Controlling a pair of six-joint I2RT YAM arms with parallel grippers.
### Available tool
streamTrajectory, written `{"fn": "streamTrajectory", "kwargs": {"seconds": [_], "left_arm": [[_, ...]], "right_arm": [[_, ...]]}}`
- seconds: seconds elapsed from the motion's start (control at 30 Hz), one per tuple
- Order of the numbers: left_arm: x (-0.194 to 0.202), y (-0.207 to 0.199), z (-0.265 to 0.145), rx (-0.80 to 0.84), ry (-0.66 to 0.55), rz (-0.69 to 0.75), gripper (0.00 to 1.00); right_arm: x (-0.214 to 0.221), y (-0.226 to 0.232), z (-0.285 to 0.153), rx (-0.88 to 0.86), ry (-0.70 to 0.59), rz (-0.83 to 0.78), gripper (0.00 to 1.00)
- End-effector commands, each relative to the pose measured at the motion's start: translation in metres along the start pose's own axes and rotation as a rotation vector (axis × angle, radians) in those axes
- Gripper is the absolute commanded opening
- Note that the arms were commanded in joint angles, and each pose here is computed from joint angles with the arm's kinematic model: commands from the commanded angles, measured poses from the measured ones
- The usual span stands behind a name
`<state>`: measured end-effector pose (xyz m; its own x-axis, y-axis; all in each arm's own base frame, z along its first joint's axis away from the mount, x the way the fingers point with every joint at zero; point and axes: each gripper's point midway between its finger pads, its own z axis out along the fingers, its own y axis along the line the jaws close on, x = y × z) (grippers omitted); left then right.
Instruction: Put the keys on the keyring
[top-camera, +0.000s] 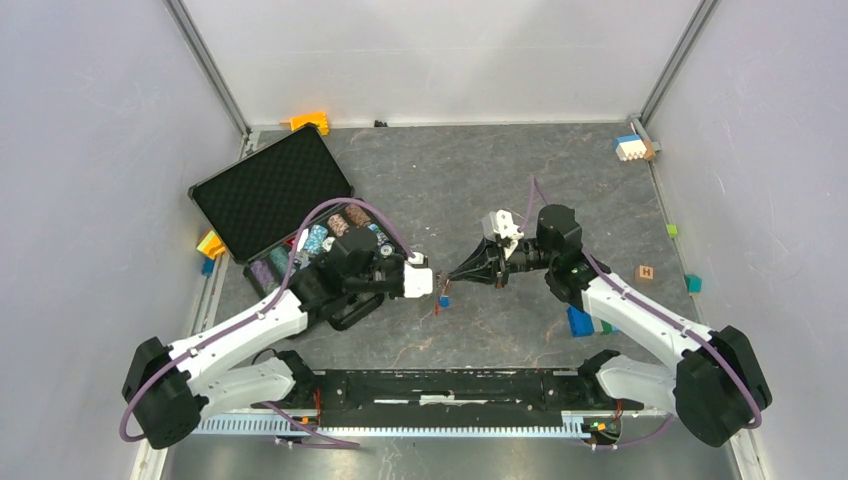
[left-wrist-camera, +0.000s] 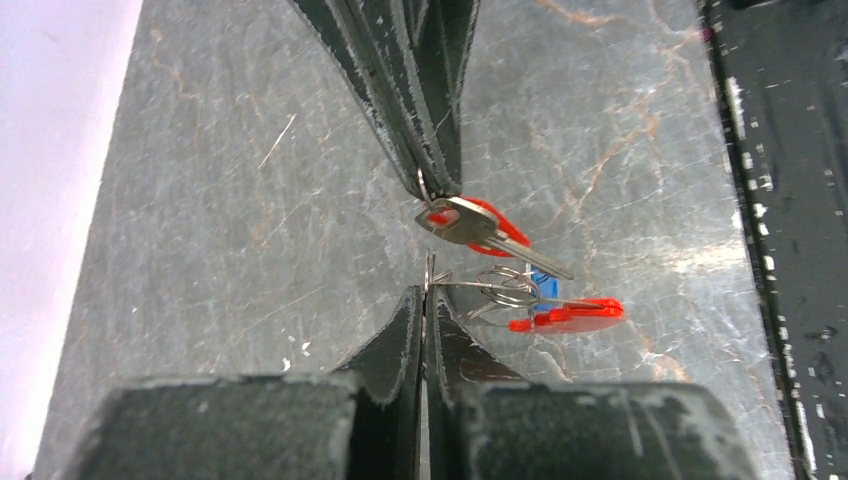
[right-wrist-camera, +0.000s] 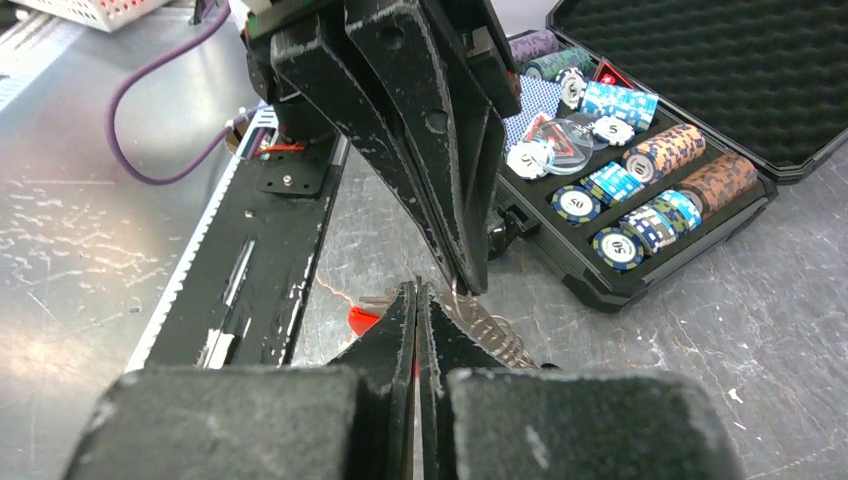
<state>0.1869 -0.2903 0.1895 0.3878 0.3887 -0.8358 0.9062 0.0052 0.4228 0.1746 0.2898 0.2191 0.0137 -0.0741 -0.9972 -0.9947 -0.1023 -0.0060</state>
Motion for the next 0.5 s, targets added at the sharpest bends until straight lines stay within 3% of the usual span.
{"fn": "streamTrajectory", "kwargs": {"seconds": [0.0, 0.3, 0.47], "left_arm": [[-0.012, 0.025, -0.002, -0.122, -0.004, 0.107, 0.02], [-0.022, 0.040, -0.001, -0.265, 0.042, 0.093, 0.02], [-0.018, 0.029, 0.004, -0.251, 0.041, 0.109, 0.02]], "right_arm": [[-0.010, -0.001, 0.001, 0.017, -0.037, 0.024, 0.00], [0.011, -0.002, 0.000, 0.038, -0.003, 0.073, 0.00], [0.014, -0.007, -0.002, 0.057, 0.001, 0.083, 0.00]]}}
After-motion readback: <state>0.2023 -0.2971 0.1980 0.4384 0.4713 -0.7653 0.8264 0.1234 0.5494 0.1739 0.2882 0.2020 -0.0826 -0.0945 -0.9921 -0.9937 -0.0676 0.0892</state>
